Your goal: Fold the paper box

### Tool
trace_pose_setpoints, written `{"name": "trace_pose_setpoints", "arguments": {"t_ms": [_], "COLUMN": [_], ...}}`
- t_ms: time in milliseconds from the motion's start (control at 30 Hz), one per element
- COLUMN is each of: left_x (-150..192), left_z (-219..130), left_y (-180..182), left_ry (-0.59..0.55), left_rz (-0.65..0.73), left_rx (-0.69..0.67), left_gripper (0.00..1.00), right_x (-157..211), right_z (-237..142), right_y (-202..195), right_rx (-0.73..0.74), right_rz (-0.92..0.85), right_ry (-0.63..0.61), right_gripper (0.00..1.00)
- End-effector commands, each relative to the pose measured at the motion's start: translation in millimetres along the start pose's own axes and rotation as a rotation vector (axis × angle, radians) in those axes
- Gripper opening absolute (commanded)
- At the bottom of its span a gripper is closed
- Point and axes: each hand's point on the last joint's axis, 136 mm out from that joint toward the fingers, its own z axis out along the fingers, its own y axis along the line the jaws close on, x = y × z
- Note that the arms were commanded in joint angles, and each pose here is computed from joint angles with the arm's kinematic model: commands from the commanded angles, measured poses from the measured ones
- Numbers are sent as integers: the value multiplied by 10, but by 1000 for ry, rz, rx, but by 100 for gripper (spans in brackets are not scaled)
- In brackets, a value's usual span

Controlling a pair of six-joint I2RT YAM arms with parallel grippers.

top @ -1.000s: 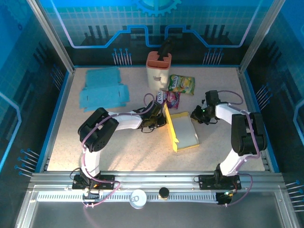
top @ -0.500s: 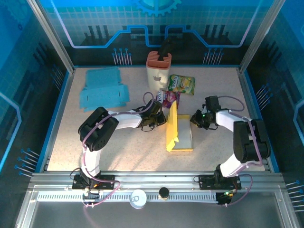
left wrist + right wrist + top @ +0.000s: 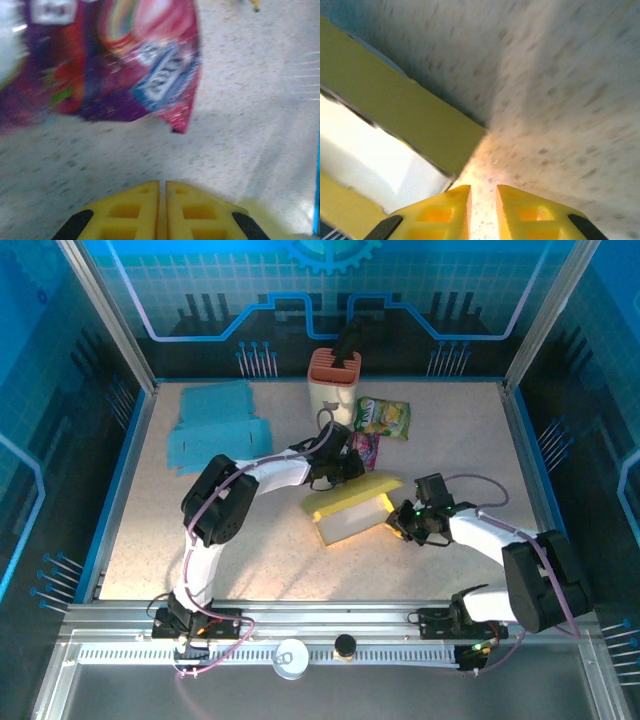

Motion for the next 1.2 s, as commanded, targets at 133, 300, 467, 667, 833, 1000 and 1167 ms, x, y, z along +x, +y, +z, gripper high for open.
{"name": "trace_pose_setpoints", "arguments": {"t_ms": [133,300,467,667,833,1000,1167], "left_x": [-141,-448,-573,-109,534,712,554], "left_z": [-146,-592,-1397,-2202,-2385,-2333,-2266], "left_y": [75,73,126,516,872,1067,1090], "left_ry": [52,-33,-186,-232,-124,-51,-63], "left_rz": [73,147,191,171,197,265,320], "left_rx": [-83,-180,-319,-417,-451,-485,-545], "left_gripper": [26,46,60,63,65,72,74], "right_x": [75,73,-116,-386,-639,-782,-731], "right_z": [-29,-218,-583,-927,-1007,-885,-721], "right_y": [226,254,421,900,1310,1525,1672], "right_rx": [-67,-39,-21,27,105,140,147], "right_rz": [44,-63,-354,-836,-1093,-1204,-1324], "right_ry": [-27,-77,-199,-283,-309,-248,-205], "right_gripper": [29,38,48,54,60,68,71]}}
